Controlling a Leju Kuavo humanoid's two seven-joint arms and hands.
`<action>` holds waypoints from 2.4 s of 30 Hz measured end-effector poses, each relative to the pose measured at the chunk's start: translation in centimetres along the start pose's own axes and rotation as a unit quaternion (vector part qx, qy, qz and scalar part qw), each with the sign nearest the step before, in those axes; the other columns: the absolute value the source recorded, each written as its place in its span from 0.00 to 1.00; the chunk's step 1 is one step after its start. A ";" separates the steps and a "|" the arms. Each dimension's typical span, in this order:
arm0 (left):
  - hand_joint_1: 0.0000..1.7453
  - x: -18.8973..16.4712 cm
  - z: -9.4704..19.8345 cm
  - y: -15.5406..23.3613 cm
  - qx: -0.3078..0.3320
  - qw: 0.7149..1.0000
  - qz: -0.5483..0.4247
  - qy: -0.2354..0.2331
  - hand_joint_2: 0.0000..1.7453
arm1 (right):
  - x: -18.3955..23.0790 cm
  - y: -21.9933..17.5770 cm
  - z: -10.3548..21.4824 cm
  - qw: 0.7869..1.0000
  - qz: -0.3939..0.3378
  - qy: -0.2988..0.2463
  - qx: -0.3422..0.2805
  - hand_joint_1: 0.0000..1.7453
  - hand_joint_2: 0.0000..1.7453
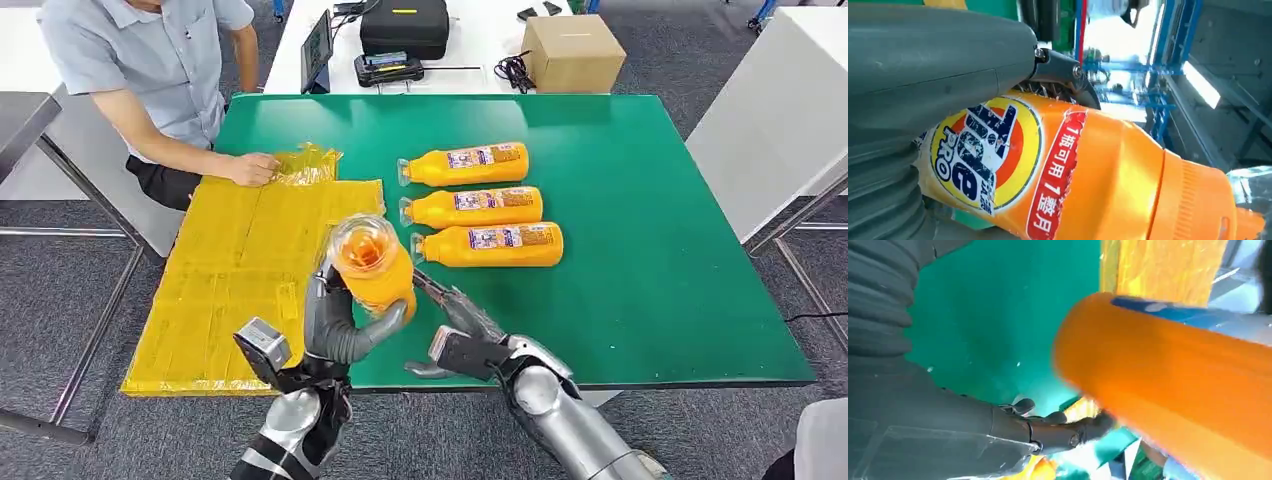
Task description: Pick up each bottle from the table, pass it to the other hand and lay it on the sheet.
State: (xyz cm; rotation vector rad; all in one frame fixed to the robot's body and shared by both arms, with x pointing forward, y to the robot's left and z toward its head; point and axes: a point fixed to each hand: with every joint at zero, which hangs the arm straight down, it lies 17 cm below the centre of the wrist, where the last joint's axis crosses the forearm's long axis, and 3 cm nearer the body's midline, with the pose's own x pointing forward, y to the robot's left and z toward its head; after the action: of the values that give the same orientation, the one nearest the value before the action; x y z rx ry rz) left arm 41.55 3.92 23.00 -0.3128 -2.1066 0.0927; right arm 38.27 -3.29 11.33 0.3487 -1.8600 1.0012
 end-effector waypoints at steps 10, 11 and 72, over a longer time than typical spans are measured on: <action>1.00 -1.9 0.0 0.4 -0.067 0.949 -0.307 -0.010 1.00 | 0.2 -4.6 1.0 0.989 0.081 0.014 -0.124 0.00 1.00; 1.00 -2.0 0.0 0.5 -0.069 0.947 -0.313 -0.010 1.00 | 0.4 -5.0 1.1 0.988 0.082 0.012 -0.131 0.00 1.00; 1.00 -17.5 2.3 16.3 -0.258 0.703 -0.642 0.166 1.00 | 5.0 -10.4 4.9 0.954 0.064 -0.024 -0.293 0.00 1.00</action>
State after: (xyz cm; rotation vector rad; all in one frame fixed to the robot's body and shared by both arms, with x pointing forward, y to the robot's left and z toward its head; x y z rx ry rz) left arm 51.33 15.23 4.21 0.8152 -1.5159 -1.2924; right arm 39.09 -12.64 19.70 -0.1079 -2.1410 0.4816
